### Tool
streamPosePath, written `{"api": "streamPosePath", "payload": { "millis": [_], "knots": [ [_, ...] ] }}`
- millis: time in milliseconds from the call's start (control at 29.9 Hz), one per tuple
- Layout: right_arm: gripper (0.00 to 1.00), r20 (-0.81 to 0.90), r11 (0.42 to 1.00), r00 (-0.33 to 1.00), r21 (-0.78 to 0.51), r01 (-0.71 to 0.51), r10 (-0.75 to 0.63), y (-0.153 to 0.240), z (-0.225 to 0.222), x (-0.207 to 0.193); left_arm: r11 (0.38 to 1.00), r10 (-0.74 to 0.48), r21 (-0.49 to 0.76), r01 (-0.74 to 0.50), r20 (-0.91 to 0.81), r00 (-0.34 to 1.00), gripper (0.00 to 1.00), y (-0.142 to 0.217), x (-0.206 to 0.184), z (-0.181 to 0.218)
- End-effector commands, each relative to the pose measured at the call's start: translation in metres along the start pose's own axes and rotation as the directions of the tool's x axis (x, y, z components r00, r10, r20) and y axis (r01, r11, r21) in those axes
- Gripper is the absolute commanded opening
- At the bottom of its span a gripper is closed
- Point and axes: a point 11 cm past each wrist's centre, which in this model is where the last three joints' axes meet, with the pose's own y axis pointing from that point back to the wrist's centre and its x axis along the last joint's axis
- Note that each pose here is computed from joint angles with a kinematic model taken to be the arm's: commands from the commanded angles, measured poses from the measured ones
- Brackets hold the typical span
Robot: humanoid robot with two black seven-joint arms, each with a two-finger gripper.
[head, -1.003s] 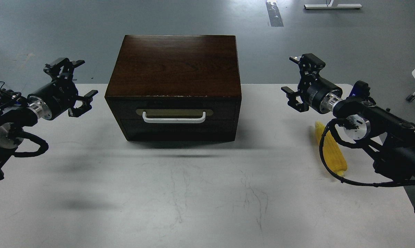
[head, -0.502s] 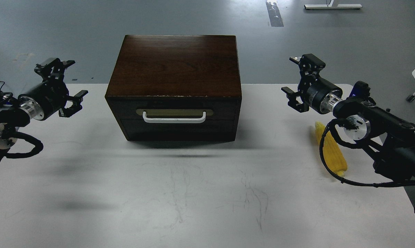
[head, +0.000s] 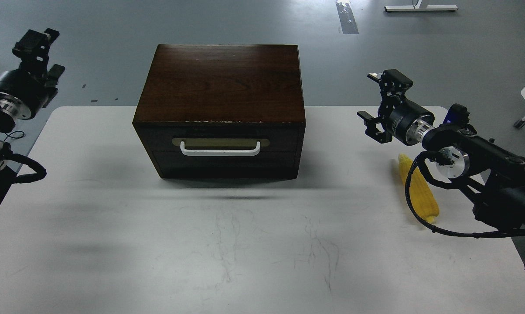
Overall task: Put corn in drawer with both arms
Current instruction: 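Move the left gripper toward the white drawer handle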
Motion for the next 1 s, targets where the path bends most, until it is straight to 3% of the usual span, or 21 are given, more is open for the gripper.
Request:
{"api": "streamPosePath", "payload": {
  "millis": [0, 67, 134, 167, 268, 435, 635, 702, 803, 836, 970],
  "knots": [
    [1.00, -0.001, 1.000, 1.000, 0.002, 0.001, -0.001, 0.000, -0.001, 0.000, 0.998, -0.004, -0.054, 0.007, 0.052, 0.999, 0.99, -0.001, 0.019, 0.029],
    [1.00, -0.001, 1.000, 1.000, 0.002, 0.001, -0.001, 0.000, -0.001, 0.000, 0.985, -0.141, -0.096, 0.146, 0.056, 0.988, 0.99, 0.007, 0.009, 0.054],
    [1.00, -0.001, 1.000, 1.000, 0.001, -0.001, 0.001, 0.000, -0.001, 0.001, 0.921, -0.354, -0.125, 0.370, 0.134, 0.926, 0.99, 0.029, -0.016, 0.086],
    [1.00, -0.001, 1.000, 1.000, 0.001, -0.001, 0.001, 0.000, -0.001, 0.001, 0.920, -0.355, -0.125, 0.371, 0.134, 0.925, 0.99, 0.029, -0.016, 0.086],
    [1.00, -0.003, 1.000, 1.000, -0.003, -0.022, 0.022, 0.002, 0.001, 0.005, 0.850, -0.434, -0.144, 0.507, 0.355, 0.828, 0.99, 0.042, -0.055, 0.111],
    [1.00, -0.008, 0.999, 0.999, -0.010, -0.044, 0.044, 0.008, 0.003, 0.014, 0.805, -0.384, -0.120, 0.581, 0.640, 0.665, 0.99, 0.047, -0.081, 0.114],
    [1.00, -0.020, 0.998, 0.998, -0.001, -0.057, 0.057, 0.011, -0.004, 0.022, 0.677, -0.328, -0.101, 0.729, 0.846, 0.421, 0.99, 0.067, -0.134, 0.122],
    [1.00, -0.020, 0.998, 0.998, -0.001, -0.060, 0.060, 0.012, -0.004, 0.023, 0.608, -0.258, -0.068, 0.791, 0.925, 0.278, 0.99, 0.079, -0.155, 0.124],
    [1.00, -0.023, 0.998, 0.998, 0.000, -0.064, 0.064, 0.013, -0.005, 0.025, 0.530, -0.151, -0.049, 0.847, 0.977, 0.151, 0.99, 0.092, -0.181, 0.128],
    [1.00, -0.023, 0.998, 0.998, 0.000, -0.064, 0.064, 0.013, -0.005, 0.025, 0.529, -0.151, -0.049, 0.847, 0.977, 0.151, 0.99, 0.092, -0.181, 0.128],
    [1.00, -0.025, 0.998, 0.997, -0.001, -0.067, 0.067, 0.014, -0.005, 0.026, 0.485, -0.030, 0.076, 0.871, 0.997, -0.070, 0.99, 0.099, -0.191, 0.112]
  ]
}}
